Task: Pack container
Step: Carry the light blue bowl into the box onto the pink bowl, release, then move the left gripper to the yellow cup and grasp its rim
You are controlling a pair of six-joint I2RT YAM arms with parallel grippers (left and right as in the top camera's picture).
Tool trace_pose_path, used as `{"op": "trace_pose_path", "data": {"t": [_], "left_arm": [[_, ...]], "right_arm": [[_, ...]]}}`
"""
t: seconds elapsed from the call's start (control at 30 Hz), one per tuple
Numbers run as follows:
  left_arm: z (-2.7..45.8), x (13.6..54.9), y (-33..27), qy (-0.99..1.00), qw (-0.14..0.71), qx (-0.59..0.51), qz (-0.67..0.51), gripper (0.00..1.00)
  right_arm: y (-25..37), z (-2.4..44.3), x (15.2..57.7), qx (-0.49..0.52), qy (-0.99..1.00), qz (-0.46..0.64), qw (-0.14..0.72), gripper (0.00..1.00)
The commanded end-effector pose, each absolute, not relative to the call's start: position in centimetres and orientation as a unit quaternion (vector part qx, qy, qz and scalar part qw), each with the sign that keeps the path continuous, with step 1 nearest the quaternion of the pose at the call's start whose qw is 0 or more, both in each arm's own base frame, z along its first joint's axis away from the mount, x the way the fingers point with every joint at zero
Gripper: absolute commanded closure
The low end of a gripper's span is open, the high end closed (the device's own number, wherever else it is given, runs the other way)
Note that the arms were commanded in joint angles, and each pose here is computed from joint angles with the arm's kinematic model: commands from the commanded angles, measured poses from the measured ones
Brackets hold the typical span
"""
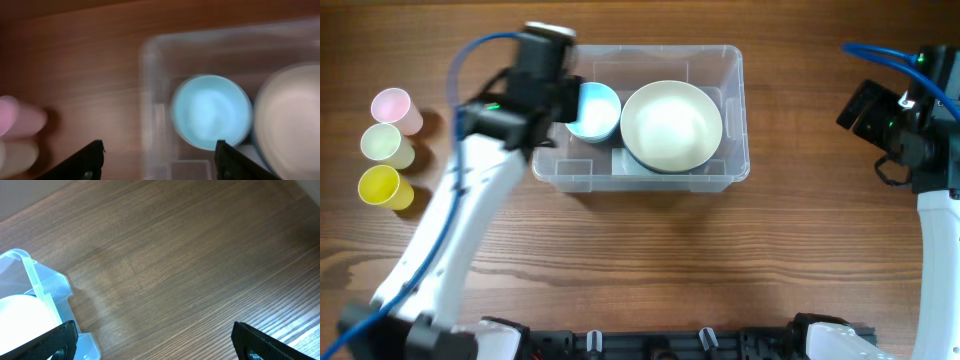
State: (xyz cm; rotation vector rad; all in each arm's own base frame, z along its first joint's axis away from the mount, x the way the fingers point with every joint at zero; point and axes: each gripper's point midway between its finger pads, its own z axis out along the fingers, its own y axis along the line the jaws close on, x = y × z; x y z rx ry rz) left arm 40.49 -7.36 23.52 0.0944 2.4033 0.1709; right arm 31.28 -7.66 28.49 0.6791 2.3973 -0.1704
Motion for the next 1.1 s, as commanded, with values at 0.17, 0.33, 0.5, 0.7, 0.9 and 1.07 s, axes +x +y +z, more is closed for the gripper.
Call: {"op": "trace_pose_path", "data": {"t": [0.17, 0.33, 0.5, 0.7, 0.9, 1.07], "left_arm": [[25.0, 35.3, 10.0, 0.906, 0.314, -0.254, 0.126, 0.23], [23.1, 32.5, 15.7, 0.896, 0.263, -0.334, 0.131, 0.20], [21.1, 30.0, 18.8, 0.887, 0.222, -0.389, 0.114, 0.22], [17.8, 28.3, 19.8, 0.886, 0.177, -0.416, 0.097, 0.24], [14.3, 28.7, 20.2, 0.893, 0.147, -0.416, 0.091, 0.29], [12.1, 29.9, 20.9, 0.903, 0.133, -0.397, 0.093, 0.30]], "right_arm": [[-8.1, 29.0, 31.5, 0.267, 0.905, -0.070, 0.324, 0.00], [-8.1, 29.0, 31.5, 0.267, 0.905, -0.070, 0.324, 0.00], [-8.1, 29.0, 31.5, 0.267, 0.905, -0.070, 0.324, 0.01], [-8.1, 29.0, 31.5, 0.267, 0.905, -0.070, 0.324, 0.00], [-8.1, 29.0, 31.5, 0.267, 0.905, -0.070, 0.324, 0.00], [-8.1, 29.0, 31.5, 0.267, 0.905, -0.070, 0.324, 0.00]]}}
